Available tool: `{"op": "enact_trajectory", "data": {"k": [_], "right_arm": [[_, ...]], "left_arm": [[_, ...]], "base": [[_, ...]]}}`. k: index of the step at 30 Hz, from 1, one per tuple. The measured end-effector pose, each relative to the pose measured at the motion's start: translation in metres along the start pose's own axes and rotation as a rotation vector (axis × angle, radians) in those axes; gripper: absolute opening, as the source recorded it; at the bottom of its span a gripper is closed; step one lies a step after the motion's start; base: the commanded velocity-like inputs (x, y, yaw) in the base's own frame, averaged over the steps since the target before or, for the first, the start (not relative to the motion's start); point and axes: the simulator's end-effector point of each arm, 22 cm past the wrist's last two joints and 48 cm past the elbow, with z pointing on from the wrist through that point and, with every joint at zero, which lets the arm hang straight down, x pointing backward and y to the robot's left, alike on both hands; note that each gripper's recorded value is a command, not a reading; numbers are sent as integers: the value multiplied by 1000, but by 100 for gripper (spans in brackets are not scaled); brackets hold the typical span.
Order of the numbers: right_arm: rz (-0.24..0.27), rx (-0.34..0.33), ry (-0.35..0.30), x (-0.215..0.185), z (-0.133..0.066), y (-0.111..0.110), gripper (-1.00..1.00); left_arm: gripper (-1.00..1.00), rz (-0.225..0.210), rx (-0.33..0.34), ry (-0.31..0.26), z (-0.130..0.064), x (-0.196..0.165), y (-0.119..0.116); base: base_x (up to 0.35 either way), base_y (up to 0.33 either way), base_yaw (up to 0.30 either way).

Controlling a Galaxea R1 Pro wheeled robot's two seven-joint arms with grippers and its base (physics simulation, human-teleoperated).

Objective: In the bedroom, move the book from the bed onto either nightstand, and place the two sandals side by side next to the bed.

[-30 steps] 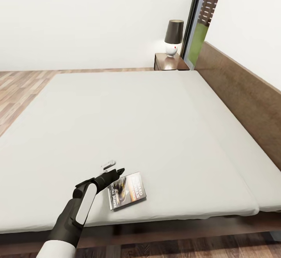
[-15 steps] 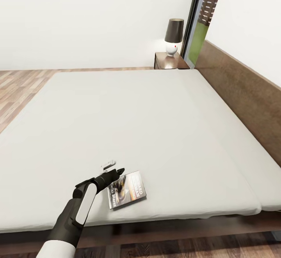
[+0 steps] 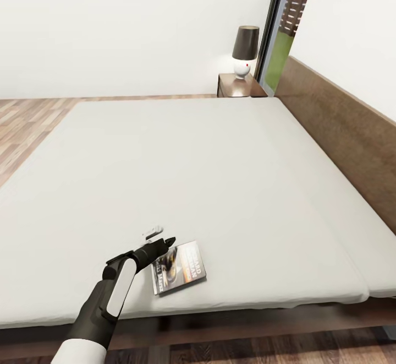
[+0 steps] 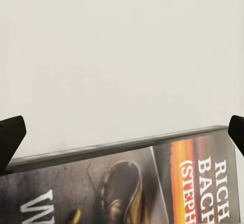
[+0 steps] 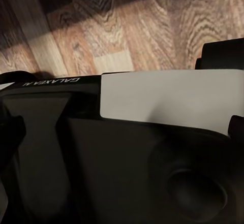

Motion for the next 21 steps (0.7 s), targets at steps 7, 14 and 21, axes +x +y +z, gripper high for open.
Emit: {"op": "enact_trajectory", "data": {"k": [7,14,21], "right_arm": [[0,0,0,1,12,-6,100],[0,0,-1,1,16,-8,100],[-1,0,0,1,16,-8,100]], "left_arm": [[100,0,0,0,9,7,7],[100,4,-1,-3,12,8,9],[100,4,-1,-3,12,8,9]], "base": [[0,0,0],[0,0,0],[0,0,0]]}}
